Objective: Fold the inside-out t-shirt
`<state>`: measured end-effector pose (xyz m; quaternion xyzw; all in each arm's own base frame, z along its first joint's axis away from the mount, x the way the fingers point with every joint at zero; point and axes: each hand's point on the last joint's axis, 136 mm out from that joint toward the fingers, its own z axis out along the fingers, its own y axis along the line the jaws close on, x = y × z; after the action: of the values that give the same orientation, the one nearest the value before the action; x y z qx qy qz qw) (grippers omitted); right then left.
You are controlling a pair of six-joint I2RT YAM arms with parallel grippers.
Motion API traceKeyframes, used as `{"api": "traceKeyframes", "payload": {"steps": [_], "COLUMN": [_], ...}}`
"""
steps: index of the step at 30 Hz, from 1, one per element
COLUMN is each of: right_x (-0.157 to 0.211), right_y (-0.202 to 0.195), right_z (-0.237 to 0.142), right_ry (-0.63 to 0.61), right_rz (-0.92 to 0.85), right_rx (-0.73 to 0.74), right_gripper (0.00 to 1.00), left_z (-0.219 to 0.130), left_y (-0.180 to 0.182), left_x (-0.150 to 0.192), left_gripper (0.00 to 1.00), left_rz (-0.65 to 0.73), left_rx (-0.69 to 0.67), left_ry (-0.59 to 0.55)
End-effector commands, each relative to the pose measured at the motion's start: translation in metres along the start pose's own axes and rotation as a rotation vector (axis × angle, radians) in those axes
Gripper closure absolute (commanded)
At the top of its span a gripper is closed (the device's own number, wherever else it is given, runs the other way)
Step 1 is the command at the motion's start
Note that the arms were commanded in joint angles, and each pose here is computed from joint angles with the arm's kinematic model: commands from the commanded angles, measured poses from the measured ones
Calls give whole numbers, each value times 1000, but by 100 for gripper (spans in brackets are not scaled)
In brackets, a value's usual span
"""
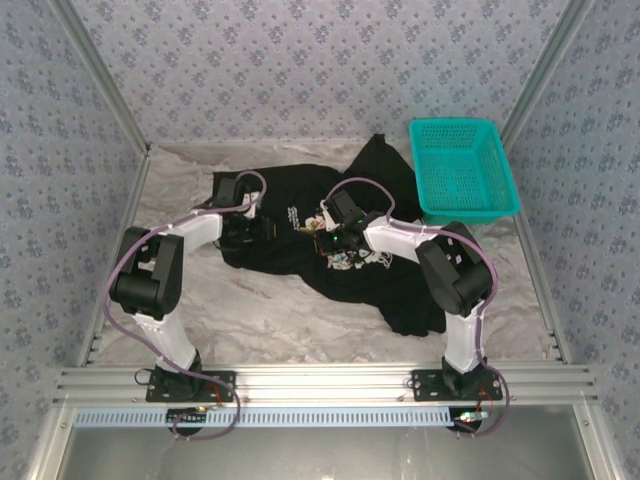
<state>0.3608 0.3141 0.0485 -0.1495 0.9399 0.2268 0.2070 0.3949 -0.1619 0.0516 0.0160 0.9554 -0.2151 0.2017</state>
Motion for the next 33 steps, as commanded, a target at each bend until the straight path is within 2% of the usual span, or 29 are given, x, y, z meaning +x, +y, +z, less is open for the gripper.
{"api": "traceKeyframes", "payload": {"steps": [1,10,22,30,33], "right_x": [1,2,2,-15,-23], "right_y": [-3,-3,-3,7,19], "right_z": [3,6,4,-1,-4], "right_ry": [9,13,13,-21,-31], "right_rz": [-7,-4,-2,-17,-30], "right_rx": [5,2,3,-20,-62], "right_gripper": [100,100,100,100,99], "left_z": [-5,-19,-40,-88,-106], "left_y": [-10,-7,-17,-40,-36], "left_x": [-9,-8,-9,-9,-2], "left_gripper": [66,80,100,100,100], "left_rz": [26,41,44,-60,-118], "left_rx": [26,-17,3,128,141], "left_ry": [-16,-35,-61,-130,-138]}}
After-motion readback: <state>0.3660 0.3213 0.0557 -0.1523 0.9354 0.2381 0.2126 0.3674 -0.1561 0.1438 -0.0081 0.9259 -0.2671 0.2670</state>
